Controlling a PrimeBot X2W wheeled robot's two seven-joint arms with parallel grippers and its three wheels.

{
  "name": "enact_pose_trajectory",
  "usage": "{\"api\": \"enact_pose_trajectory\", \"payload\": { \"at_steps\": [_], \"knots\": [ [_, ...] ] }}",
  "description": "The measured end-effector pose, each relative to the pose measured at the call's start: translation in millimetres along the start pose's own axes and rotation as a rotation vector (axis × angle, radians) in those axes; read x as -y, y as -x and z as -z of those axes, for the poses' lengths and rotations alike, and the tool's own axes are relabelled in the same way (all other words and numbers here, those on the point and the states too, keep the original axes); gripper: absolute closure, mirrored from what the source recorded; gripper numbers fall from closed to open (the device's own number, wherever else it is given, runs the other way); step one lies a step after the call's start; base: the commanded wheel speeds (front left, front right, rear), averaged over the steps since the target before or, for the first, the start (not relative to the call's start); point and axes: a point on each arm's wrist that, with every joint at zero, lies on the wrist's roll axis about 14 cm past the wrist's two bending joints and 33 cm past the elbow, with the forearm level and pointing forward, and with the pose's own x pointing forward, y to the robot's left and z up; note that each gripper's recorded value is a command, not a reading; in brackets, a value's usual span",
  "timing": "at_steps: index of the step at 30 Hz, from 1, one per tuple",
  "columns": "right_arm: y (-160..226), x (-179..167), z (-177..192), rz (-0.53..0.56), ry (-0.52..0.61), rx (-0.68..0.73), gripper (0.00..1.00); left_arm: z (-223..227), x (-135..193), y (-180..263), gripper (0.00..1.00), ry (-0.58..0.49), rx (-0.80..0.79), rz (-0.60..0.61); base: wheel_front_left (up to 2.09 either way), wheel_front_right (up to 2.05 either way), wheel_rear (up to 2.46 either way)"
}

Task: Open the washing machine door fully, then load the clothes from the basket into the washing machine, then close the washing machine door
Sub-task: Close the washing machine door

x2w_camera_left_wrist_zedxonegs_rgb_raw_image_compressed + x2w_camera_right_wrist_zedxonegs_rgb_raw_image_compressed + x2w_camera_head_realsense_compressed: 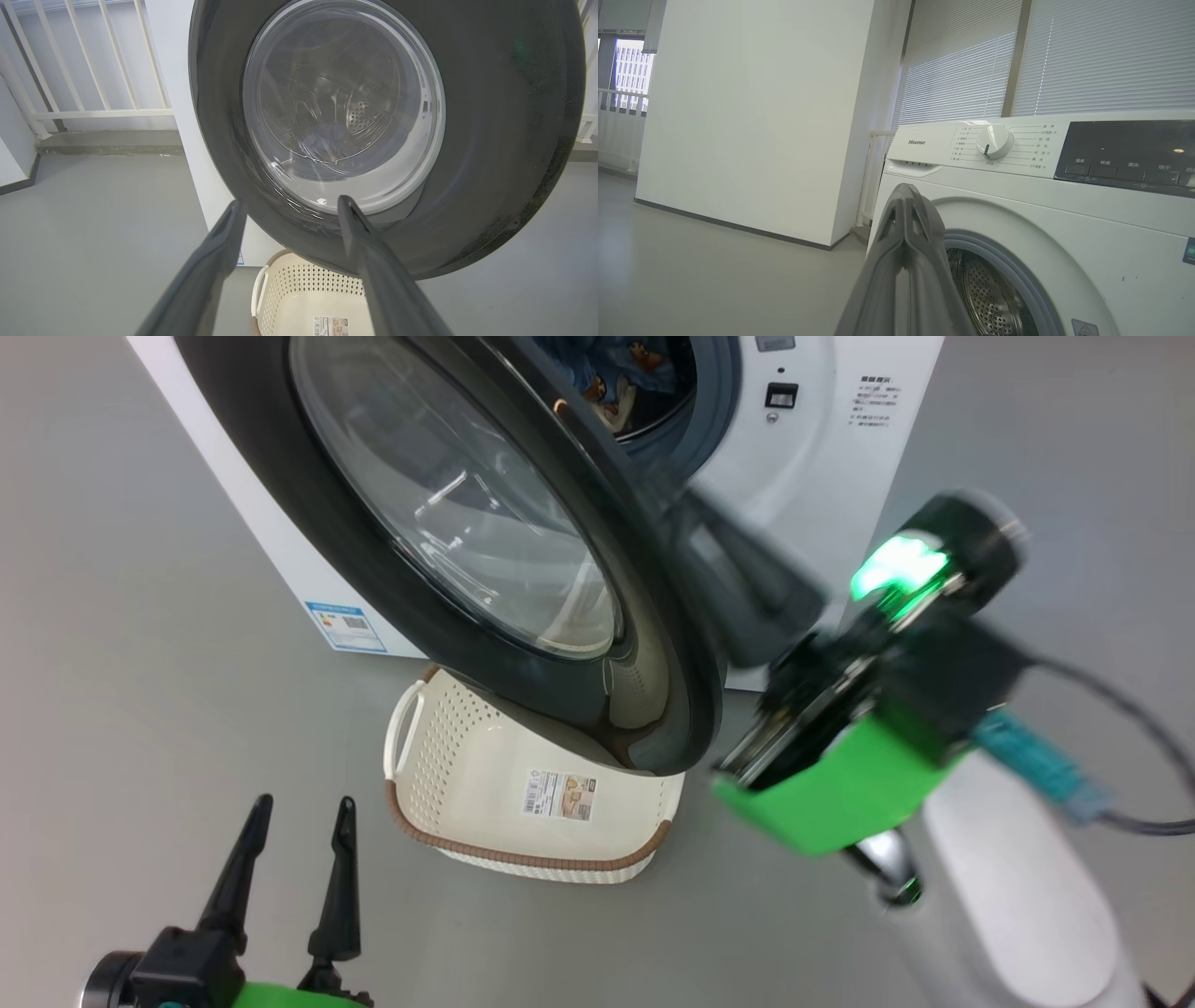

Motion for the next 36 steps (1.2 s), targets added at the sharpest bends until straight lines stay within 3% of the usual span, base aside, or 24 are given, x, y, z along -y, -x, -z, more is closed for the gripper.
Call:
{"api": "enact_pose_trajectory", "payload": {
  "at_steps": [5, 10, 36],
  "knots": [
    [20.6, -37.0, 55.7, -0.084, -0.099, -0.198, 1.0, -1.9, -1.3, -4.5, 0.0, -0.002, 0.011, -0.005, 0.0, 0.0, 0.0],
    [31.0, -40.7, 84.4, -0.084, -0.15, -0.282, 1.0, 0.1, -1.9, -5.8, 0.0, -0.002, 0.005, -0.01, 0.0, 0.0, 0.0],
    [40.7, -2.2, 123.4, 0.009, -0.122, -0.378, 1.0, 3.2, -1.7, -7.9, 0.0, -0.011, 0.0, -0.017, 0.0, 0.0, 0.0]
  ]
}}
